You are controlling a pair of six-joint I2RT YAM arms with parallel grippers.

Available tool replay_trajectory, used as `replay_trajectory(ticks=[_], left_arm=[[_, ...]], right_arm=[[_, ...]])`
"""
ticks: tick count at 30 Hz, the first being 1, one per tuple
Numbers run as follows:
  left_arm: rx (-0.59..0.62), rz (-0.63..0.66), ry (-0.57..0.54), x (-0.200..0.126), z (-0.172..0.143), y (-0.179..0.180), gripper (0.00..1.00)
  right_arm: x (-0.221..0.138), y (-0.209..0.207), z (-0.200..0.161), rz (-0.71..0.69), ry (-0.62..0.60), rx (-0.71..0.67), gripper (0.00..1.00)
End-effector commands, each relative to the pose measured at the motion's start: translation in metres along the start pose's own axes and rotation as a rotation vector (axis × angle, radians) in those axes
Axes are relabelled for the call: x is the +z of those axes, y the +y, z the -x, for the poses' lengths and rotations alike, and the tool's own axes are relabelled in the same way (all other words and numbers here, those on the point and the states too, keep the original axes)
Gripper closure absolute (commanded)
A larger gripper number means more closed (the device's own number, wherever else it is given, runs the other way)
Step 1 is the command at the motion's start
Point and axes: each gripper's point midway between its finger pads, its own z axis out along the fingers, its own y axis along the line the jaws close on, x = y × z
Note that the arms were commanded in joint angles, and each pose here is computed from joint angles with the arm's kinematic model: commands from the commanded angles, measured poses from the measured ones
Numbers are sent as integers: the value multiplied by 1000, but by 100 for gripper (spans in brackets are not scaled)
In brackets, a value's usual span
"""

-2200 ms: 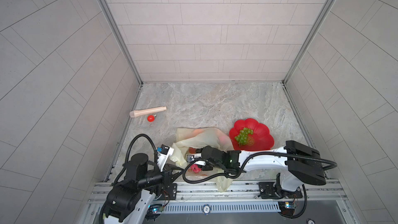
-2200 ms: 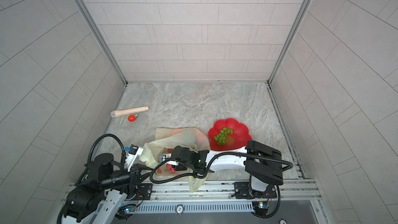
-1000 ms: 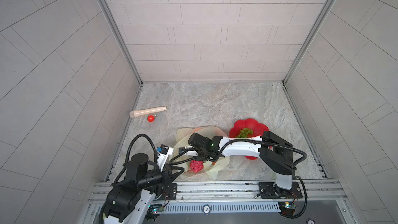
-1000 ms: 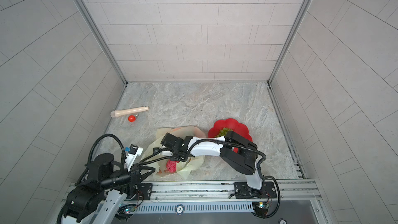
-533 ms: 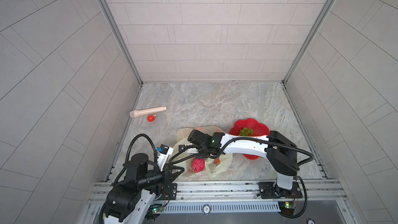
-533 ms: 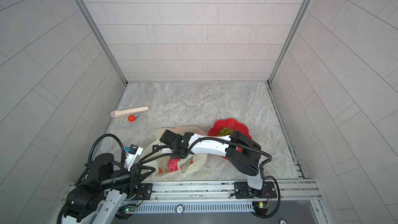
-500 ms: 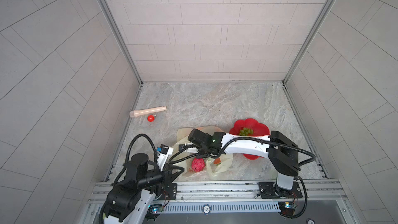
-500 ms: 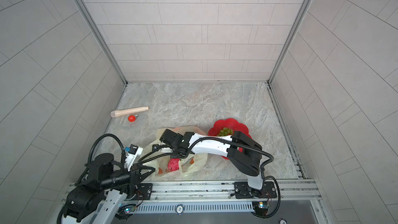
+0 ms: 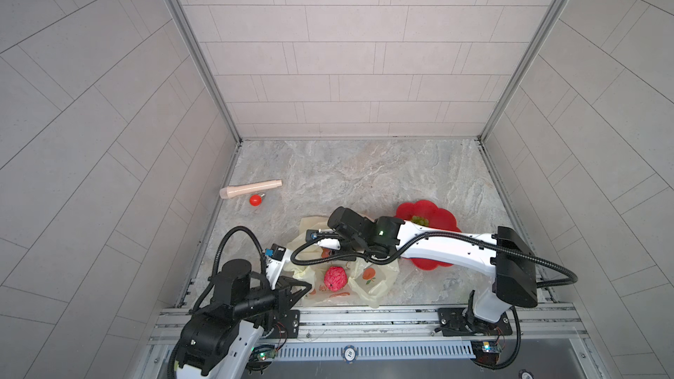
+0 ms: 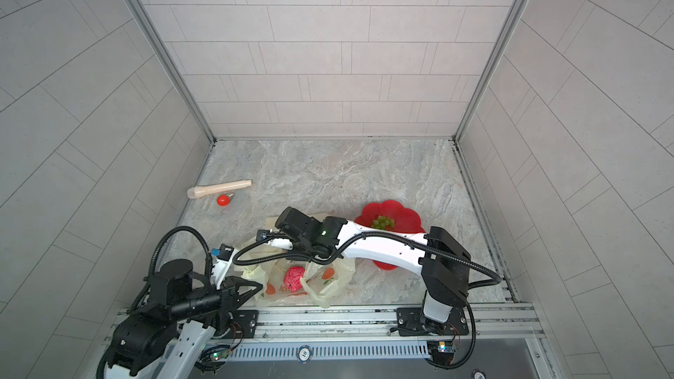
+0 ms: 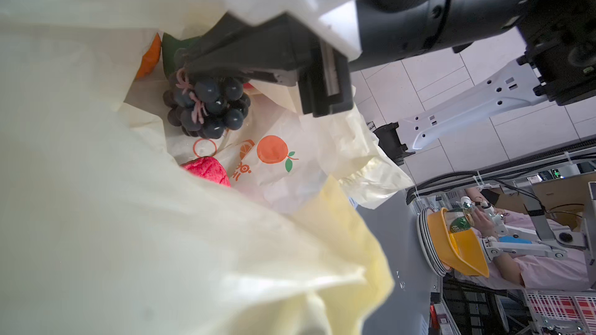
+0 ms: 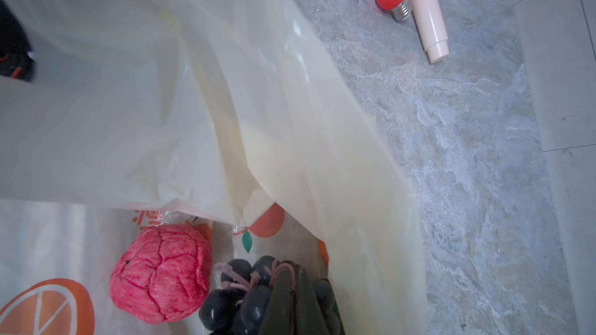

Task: Take fruits out of the plastic bag
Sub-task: Take out the fake fruit from the plastic bag.

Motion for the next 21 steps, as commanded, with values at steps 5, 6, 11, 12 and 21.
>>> replay_trajectory(ticks=[5,6,11,12,21], left_arm=[[-60,127,-57,-8,20,12,95],[-58,132,-69,-9,25,10,95],[-36,180,-134,-16,51,8,95],[-38,194,-143,-17,55,10,95],[-66,264,-223,-23,91,12,95]], right_arm=[[-49,-16,56,-14,-212,121,100],[-54,-17,61,-12,-235,131,100],[-85,-26,86,-24,-344,180,100],[-90,-28,90,-25,-359,186,100],[-149,-43,127,-38,-520,230,100]])
